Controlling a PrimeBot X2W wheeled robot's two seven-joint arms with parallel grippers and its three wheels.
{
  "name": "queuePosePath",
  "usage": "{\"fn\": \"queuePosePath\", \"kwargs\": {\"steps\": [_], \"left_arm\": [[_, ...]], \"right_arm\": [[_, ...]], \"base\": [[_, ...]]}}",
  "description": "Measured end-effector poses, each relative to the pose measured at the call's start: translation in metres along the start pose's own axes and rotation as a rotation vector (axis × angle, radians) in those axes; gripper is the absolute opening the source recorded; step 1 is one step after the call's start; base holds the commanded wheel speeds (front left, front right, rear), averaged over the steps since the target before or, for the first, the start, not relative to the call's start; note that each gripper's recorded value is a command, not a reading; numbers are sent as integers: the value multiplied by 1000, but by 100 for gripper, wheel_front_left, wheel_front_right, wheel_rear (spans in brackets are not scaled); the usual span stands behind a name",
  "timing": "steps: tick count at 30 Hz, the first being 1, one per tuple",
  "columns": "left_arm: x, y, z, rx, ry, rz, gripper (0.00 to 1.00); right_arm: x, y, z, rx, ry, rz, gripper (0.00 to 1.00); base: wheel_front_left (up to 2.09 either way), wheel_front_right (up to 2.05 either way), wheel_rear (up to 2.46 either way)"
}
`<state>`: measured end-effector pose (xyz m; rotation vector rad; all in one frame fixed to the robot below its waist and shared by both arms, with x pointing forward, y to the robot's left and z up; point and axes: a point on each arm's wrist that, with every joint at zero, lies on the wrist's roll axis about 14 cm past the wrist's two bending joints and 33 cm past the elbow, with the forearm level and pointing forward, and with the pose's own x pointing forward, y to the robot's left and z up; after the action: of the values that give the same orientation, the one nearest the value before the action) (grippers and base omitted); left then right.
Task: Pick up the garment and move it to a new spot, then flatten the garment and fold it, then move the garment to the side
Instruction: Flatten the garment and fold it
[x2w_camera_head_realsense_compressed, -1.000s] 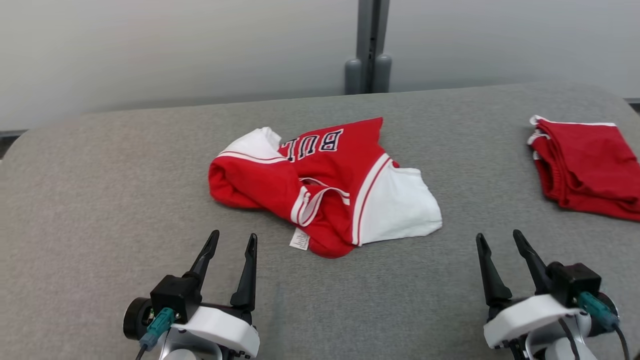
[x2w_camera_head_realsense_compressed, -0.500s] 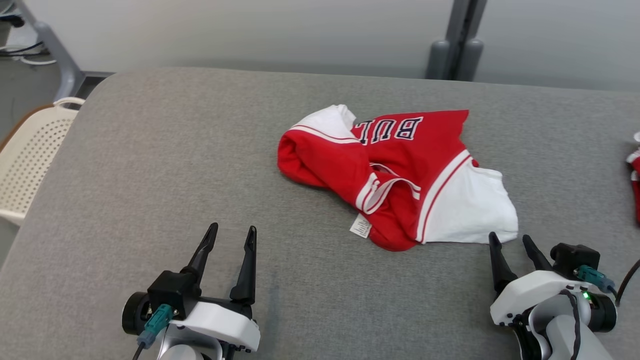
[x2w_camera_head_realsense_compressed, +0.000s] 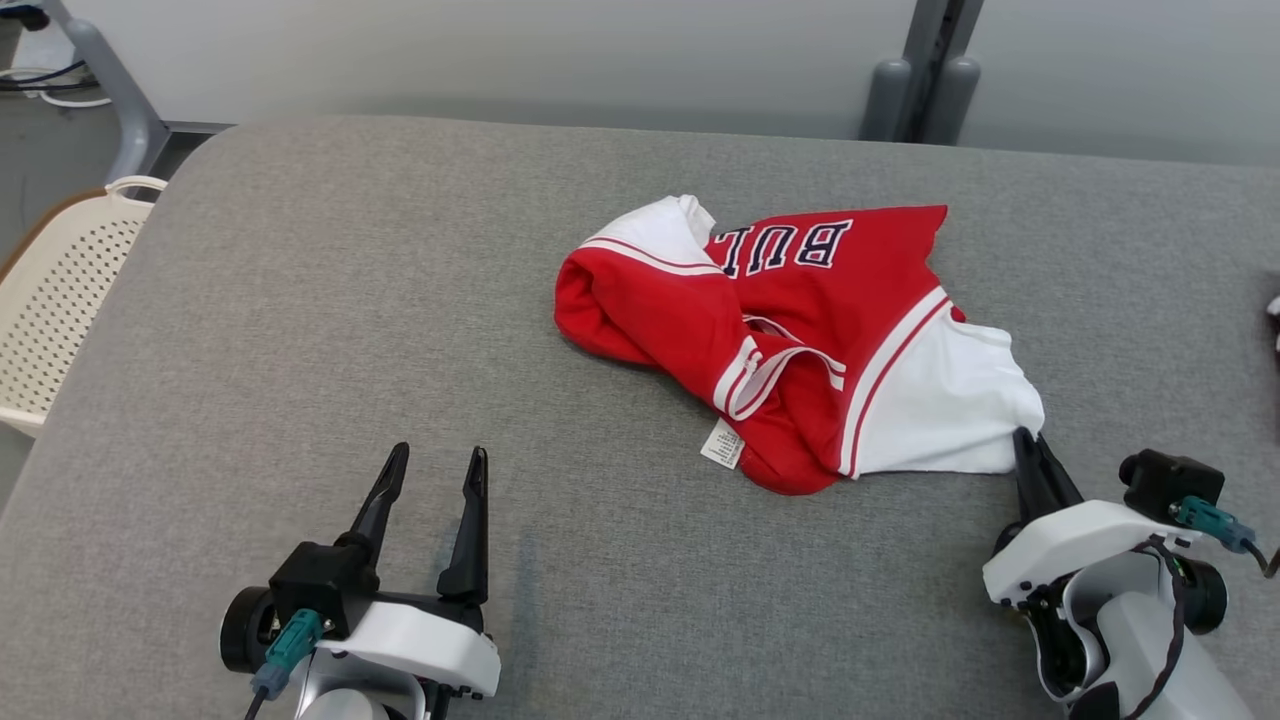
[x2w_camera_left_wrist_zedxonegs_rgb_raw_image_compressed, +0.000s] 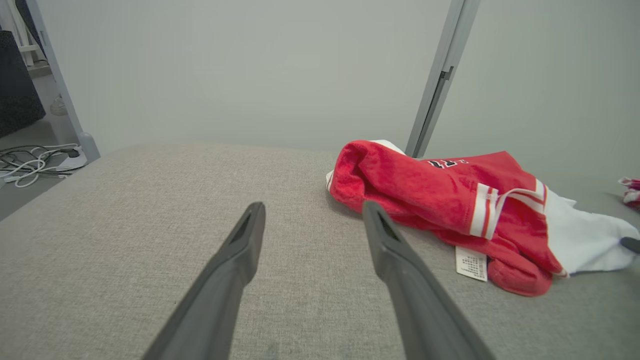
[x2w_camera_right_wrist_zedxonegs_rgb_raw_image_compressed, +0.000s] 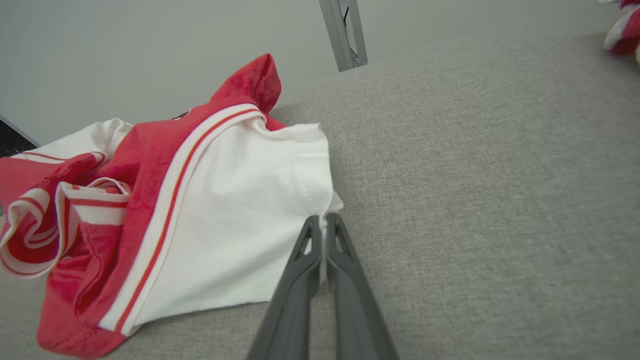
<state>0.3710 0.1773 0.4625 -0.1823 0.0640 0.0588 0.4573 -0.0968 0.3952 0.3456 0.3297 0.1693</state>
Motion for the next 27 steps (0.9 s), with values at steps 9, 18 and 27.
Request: {"fn": "queuePosePath", "kwargs": {"steps": [9, 18, 27], "left_arm": [[7, -11, -2, 9, 3, -39, 100], [9, -32, -1, -1, -1, -100, 100], [9, -41, -2, -14, 5, -124, 100]], "right_arm": [[-4, -18, 62, 45, -184, -21, 0], [-33, -63, 179, 82, -481, -58, 0], [-42, -27, 279, 52, -663, 76, 0]], "base": [[0, 0, 0], [0, 0, 0], [0, 0, 0]]}}
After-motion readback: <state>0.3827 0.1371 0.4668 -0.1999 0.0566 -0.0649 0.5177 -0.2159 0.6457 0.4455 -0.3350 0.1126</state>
